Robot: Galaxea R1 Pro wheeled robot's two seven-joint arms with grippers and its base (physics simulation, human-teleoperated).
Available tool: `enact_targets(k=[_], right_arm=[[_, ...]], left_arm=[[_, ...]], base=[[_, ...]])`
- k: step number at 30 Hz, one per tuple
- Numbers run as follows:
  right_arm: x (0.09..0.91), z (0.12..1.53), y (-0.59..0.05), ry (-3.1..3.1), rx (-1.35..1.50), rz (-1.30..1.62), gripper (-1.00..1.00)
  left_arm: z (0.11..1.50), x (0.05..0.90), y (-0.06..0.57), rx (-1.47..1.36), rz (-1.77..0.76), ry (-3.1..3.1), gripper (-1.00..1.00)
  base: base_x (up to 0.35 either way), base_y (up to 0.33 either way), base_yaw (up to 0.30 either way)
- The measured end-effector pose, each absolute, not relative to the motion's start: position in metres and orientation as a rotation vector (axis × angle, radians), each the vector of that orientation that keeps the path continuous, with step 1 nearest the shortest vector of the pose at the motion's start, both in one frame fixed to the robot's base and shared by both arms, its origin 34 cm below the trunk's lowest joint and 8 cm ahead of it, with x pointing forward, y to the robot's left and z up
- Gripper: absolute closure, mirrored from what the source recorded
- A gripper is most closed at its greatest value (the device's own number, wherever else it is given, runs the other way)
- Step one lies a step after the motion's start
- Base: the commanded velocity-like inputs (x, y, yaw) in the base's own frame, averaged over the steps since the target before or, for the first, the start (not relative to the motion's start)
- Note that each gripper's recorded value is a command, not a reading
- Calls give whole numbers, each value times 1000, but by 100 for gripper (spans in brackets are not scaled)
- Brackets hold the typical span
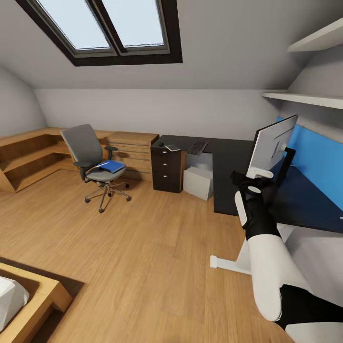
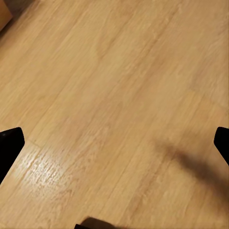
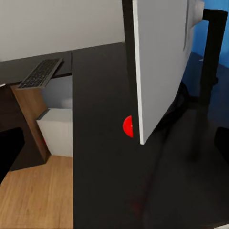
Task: In the bedroom, organize the workspace by keeping the computer under the desk, ensuring the monitor is on the desk, placing the keyboard on the desk next to the monitor, placing the mouse on the desk next to the keyboard, moving the folder from the swivel chair onto the desk next to the mouse, stacking the notebook on top of the folder with the pen on top of the notebook, and positioning the swivel chair next to the desk.
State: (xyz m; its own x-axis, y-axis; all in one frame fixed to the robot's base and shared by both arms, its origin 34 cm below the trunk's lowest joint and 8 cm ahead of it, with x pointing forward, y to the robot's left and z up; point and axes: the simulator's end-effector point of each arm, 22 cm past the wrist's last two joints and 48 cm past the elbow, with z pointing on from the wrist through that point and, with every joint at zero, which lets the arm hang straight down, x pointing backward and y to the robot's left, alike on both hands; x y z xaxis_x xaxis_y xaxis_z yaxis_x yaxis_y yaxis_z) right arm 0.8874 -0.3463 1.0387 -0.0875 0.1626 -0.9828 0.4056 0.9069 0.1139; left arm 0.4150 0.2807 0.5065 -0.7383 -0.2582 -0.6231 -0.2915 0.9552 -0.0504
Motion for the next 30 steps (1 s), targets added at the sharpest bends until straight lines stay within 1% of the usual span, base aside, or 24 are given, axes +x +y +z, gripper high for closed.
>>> enact_targets(k=[4,13,25,30], right_arm=[[887,1042,-346,1657,439,-213,-100],[886,1051,-348,1636,441,-214,-100],[885,1050,-352,1633,446,-222,-100],[883,1050,-363,1629,449,-241,-100]], left_arm=[[507,415,280,-384,64,2436,-100],[509,418,281,-380,67,2419,-100],[509,418,281,-380,68,2418,-100],[509,418,281,-380,68,2418,-100]], base=[[134,0,0],[263,0,0],[46,0,0],[6,0,0]])
